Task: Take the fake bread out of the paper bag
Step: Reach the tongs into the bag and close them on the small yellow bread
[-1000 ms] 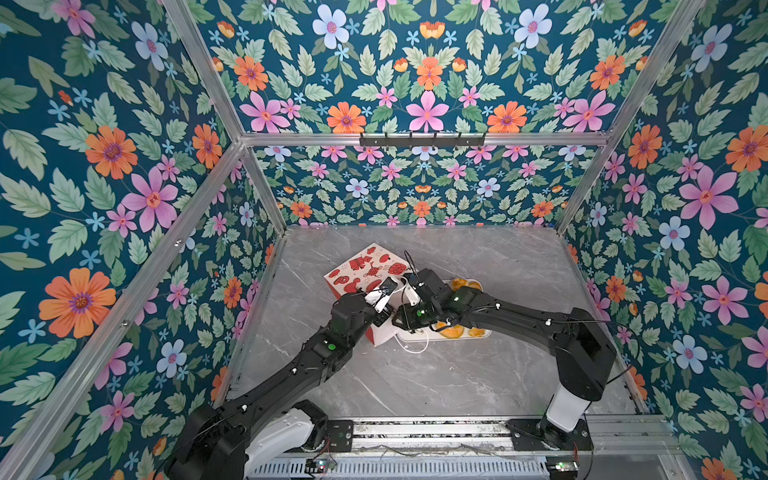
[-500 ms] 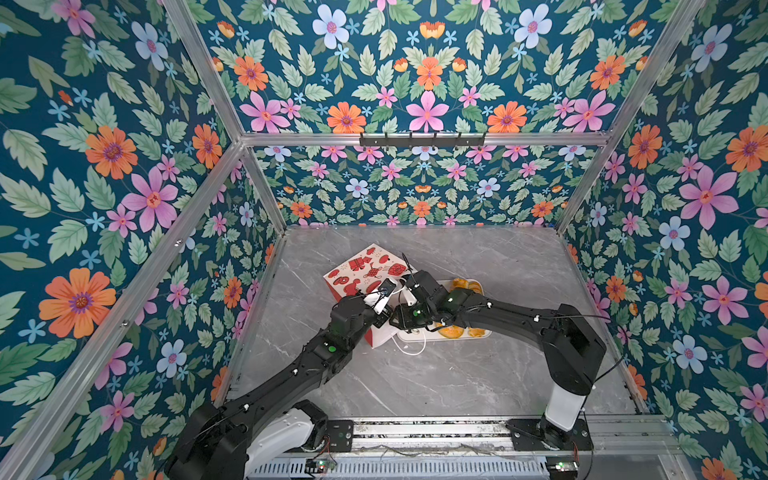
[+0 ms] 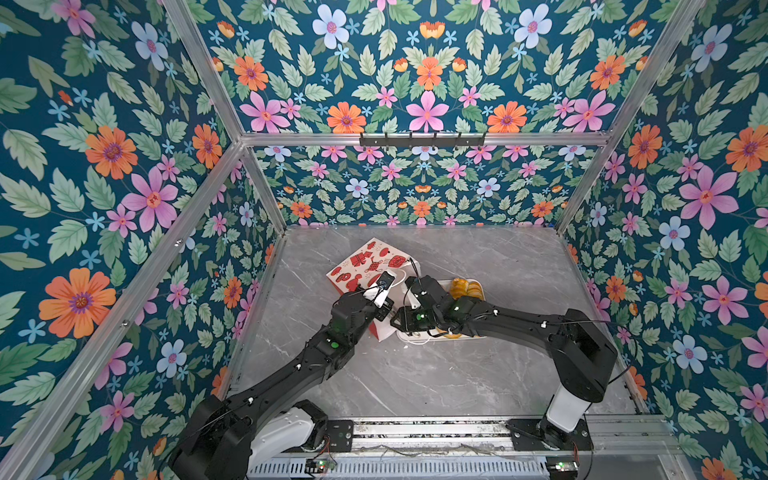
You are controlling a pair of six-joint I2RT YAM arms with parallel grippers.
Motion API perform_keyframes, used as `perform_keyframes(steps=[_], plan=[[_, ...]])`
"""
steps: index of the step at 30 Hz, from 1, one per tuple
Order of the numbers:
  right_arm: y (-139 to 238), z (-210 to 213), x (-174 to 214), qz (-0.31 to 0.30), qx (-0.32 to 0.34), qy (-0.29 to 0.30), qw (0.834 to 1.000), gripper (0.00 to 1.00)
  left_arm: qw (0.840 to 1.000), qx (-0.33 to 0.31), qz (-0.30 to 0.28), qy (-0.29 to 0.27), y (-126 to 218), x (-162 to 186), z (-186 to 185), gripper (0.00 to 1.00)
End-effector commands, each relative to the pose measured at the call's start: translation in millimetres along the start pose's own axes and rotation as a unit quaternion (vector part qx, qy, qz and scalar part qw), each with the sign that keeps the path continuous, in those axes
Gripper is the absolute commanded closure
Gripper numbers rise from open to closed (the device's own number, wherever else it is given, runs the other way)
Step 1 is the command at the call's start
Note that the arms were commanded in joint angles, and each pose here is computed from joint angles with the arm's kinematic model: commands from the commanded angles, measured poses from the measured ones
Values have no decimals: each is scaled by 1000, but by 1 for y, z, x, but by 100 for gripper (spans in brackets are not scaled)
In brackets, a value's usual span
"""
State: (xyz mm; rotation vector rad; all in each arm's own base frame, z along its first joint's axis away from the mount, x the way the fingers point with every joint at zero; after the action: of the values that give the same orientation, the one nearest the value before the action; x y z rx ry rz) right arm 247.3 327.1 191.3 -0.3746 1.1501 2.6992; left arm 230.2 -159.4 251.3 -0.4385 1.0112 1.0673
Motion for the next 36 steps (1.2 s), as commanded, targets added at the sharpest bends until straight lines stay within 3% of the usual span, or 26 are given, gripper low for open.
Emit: perform_keyframes(steps=[1, 26, 32, 36], plan=[[-2, 6, -5, -22, -20, -4, 1000, 59, 999, -5, -32, 15, -1, -12, 5, 100], [-31, 9, -17, -22, 23, -6, 999, 59, 998, 34, -48, 33, -7, -18, -1, 100], [-41, 8, -21, -14, 39, -11, 999, 63, 998, 36, -47, 34, -6, -17, -2, 100], [-44, 8, -21, -13, 46, -12, 999, 71, 998, 34, -48, 32, -4, -17, -1, 100]])
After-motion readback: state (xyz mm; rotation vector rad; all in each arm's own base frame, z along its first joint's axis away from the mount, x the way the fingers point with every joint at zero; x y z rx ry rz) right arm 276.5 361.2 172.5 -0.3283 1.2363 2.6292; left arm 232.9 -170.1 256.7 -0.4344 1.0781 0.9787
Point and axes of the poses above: each gripper's point midway between its finger pads, its own y axis back along the fingers, its own z axis along the line the jaws close on, x = y × z, the point moved 10 cm from there along y, back along the fingers, and after that the axes turned 11 degrees about -y, right-handed, at the moved point
